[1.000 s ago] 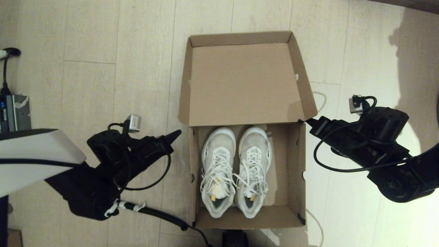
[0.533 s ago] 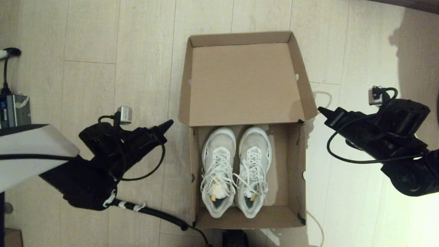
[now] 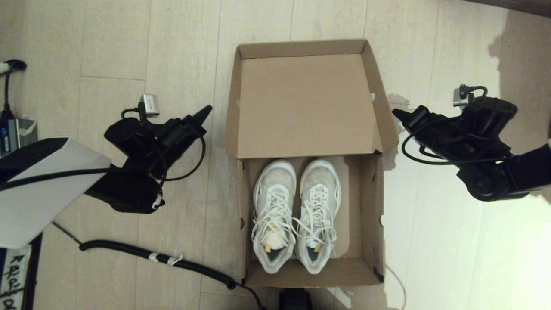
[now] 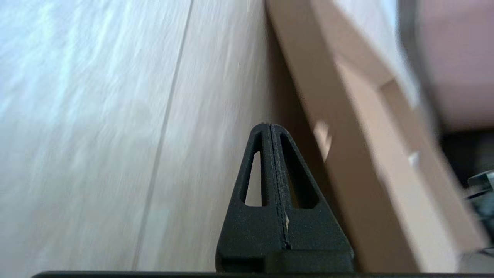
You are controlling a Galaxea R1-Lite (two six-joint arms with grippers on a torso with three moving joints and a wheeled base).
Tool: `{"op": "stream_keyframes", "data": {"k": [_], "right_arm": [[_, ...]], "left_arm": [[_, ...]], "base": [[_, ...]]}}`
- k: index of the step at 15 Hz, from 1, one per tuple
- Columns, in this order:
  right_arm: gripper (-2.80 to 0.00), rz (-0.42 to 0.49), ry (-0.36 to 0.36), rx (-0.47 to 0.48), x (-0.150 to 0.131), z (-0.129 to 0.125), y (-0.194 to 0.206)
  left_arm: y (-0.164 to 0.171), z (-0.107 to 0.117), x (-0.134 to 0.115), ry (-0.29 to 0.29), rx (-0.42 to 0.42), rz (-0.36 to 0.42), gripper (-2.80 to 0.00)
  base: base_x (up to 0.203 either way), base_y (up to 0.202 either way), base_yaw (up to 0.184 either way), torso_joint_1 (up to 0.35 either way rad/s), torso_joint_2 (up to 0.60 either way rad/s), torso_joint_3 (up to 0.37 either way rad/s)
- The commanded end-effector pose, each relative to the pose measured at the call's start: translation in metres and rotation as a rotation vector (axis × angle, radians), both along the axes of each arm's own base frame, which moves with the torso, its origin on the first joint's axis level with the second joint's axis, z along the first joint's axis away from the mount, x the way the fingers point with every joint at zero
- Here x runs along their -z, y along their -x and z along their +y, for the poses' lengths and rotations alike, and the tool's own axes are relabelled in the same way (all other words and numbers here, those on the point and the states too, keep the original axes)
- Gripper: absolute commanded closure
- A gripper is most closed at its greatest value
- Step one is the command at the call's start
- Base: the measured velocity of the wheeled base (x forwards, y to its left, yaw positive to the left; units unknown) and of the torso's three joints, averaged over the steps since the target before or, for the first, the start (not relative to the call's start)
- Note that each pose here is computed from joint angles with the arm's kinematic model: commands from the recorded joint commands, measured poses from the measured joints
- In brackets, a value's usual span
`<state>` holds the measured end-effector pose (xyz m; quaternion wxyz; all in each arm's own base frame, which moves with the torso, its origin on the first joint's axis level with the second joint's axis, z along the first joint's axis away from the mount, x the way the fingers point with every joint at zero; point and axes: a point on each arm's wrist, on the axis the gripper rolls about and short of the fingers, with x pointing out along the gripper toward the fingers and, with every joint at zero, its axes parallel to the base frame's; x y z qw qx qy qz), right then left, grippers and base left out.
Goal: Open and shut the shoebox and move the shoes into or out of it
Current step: Close the shoe box
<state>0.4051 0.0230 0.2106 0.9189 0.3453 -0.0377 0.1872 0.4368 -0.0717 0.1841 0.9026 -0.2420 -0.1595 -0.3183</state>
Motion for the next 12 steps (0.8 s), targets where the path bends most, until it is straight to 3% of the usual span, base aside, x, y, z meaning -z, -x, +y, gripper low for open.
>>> {"op": "stream_keyframes", "data": {"k": [1,4,6,12], "right_arm": [[0.00,-0.015,-0.042,-0.016,-0.013,-0.003,-0.008],[0.00,0.005,-0.066,-0.032,-0.016,-0.003,-0.016],[0.00,0.036,-0.145,-0.074,-0.020,-0.001,-0.015],[0.00,0.061,-0.175,-0.149,-0.013,0.016,-0.024]], "left_arm": [[-0.011,-0.001,-0.005,0.026,0.017,-0.015,0.00],[-0.020,-0.005,-0.009,0.069,0.049,0.011,0.00],[-0.025,-0.009,-0.015,0.103,0.076,0.021,0.00],[-0.036,-0.022,-0.031,0.179,0.148,0.030,0.00]], "base": [[0.000,0.000,0.000,0.000,0.00,0.000],[0.000,0.000,0.000,0.000,0.00,0.000],[0.000,0.000,0.000,0.000,0.00,0.000],[0.000,0.000,0.000,0.000,0.00,0.000]]}}
